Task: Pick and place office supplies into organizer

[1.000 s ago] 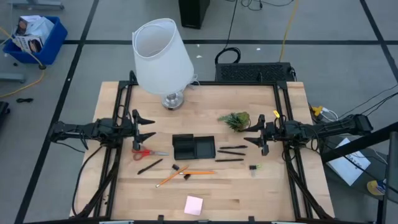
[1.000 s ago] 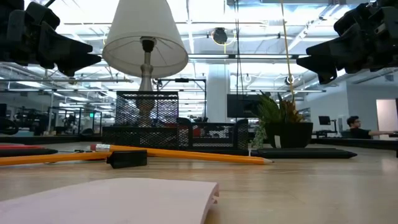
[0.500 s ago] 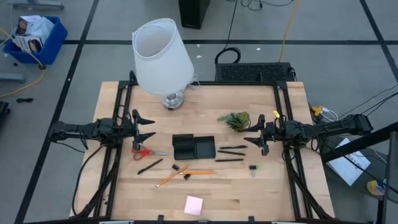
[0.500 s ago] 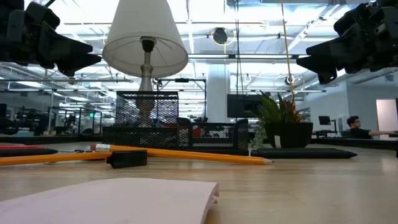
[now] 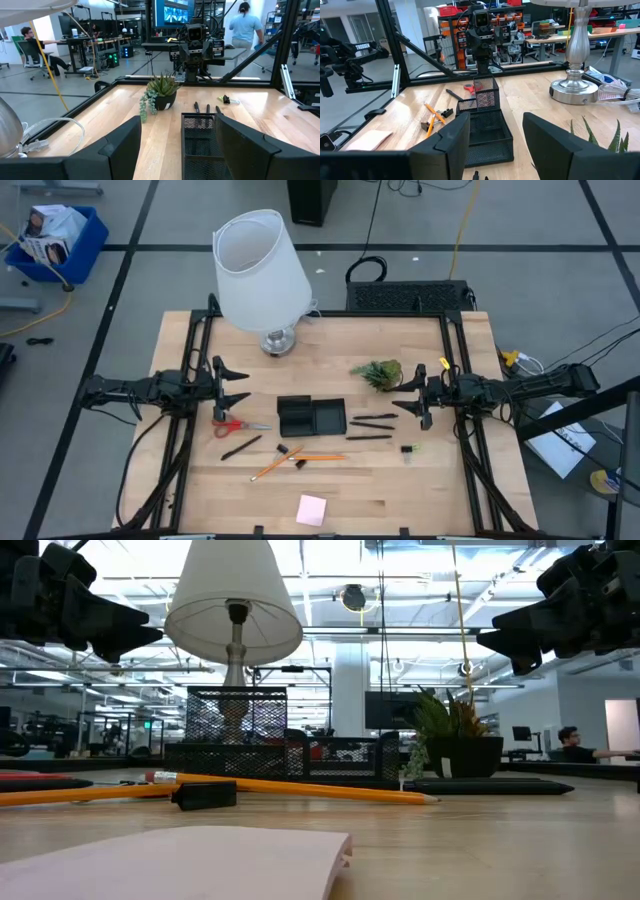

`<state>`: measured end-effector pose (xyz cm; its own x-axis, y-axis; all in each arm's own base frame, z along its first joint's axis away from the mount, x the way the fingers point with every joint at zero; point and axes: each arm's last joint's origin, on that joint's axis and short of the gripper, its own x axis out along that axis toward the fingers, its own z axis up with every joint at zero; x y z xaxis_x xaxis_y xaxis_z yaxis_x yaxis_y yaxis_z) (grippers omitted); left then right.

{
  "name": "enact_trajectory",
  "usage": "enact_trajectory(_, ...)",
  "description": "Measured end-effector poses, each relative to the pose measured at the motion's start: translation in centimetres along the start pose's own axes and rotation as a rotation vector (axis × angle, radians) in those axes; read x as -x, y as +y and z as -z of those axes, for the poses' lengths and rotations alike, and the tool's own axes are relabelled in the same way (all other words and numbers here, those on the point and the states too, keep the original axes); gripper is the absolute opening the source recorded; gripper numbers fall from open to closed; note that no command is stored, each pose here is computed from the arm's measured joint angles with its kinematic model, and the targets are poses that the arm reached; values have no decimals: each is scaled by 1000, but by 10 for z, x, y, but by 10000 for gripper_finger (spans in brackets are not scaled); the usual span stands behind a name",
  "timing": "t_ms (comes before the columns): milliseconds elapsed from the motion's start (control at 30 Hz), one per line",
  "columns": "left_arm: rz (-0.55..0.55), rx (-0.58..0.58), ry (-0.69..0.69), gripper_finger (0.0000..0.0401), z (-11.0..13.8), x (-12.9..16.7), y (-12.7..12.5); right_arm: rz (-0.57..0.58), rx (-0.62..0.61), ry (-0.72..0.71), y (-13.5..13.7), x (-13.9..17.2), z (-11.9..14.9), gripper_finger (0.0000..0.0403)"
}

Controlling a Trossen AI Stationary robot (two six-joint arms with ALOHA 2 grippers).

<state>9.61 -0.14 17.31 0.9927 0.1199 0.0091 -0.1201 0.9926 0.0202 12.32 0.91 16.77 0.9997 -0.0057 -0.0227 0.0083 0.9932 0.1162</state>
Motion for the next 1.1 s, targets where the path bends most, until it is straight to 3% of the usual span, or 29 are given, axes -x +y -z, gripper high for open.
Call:
enact_trajectory(267, 0, 0, 0, 255, 0, 0, 0, 0, 0, 0, 0, 0, 0, 177)
enact_trajectory(367, 0, 0, 0, 255, 0, 0, 0, 51, -5, -73, -1, 0, -7, 178)
enact_trajectory(467, 0, 0, 0, 255, 0, 0, 0, 40, -175, -145, 0, 1, -13, 176)
enact_trajectory(767, 0, 0, 0, 255, 0, 0, 0, -112, -308, -298, 9, 0, -28, 176)
enact_trajectory(900, 0, 0, -1, 255, 0, 0, 0, -220, -280, -301, 20, -5, -28, 176)
enact_trajectory(1000, 0, 0, -1, 255, 0, 0, 0, -223, -283, -283, 28, -11, -24, 175)
enact_trajectory(1100, 0, 0, 0, 255, 0, 0, 0, -194, -260, -164, 35, -21, -8, 174)
